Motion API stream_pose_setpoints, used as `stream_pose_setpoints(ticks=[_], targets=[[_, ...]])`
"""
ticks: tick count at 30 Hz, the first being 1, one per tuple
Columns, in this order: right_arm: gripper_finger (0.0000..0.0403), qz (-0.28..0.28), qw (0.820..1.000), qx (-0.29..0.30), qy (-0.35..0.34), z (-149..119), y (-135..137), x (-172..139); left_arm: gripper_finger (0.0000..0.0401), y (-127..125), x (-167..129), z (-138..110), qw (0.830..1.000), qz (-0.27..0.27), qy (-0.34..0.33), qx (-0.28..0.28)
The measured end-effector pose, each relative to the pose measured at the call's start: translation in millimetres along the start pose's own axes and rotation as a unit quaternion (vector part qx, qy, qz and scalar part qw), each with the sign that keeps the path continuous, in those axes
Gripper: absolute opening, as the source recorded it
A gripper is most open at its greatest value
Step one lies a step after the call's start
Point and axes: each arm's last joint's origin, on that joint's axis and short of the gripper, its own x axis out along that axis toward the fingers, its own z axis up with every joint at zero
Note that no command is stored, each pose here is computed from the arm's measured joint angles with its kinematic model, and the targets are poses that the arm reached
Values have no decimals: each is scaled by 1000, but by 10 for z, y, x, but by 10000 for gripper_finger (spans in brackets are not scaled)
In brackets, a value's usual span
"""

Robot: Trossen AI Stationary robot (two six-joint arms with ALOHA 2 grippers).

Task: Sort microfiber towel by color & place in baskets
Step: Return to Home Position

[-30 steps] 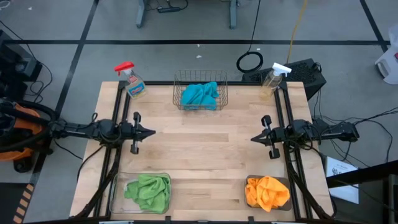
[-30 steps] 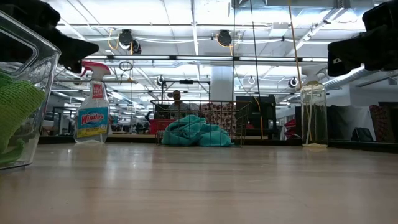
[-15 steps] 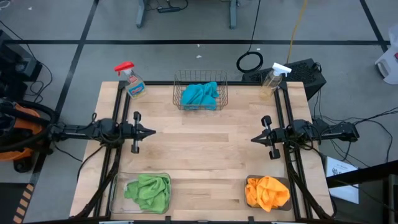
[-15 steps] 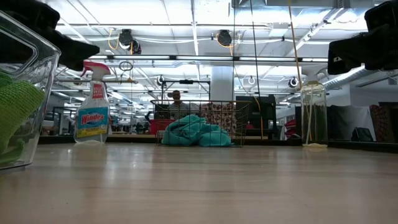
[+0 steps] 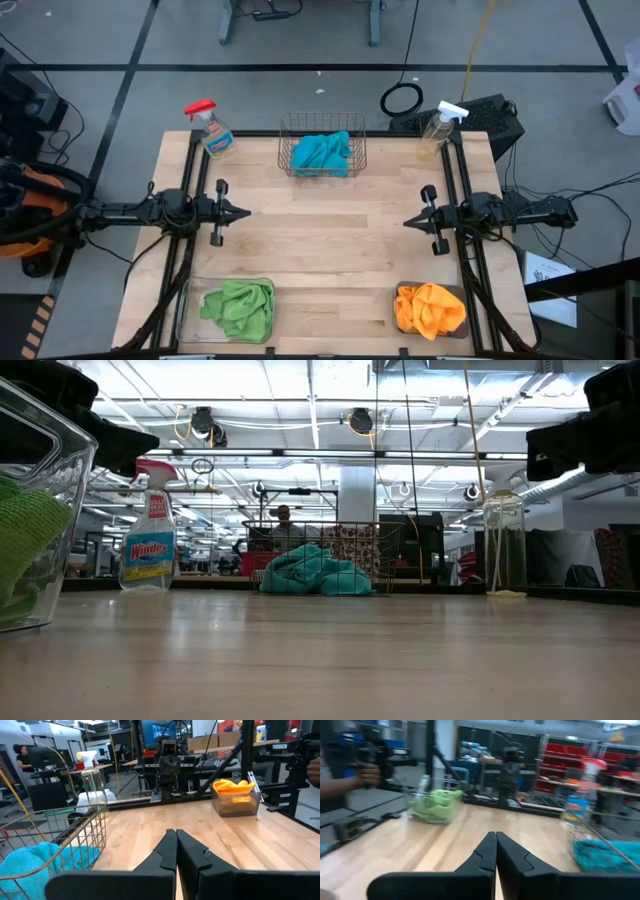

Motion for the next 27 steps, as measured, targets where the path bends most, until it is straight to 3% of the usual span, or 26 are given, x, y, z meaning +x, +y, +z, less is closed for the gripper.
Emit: stream_pose_setpoints(ticks=[5,27], targets=[[0,-53,999,0,6,-4,-31,-1,4,-2,0,-1,1000,-3,0,-9],[0,-54,999,0,5,-3,-31,-1,4,-5,1,-1,1000,-8,-1,-12]])
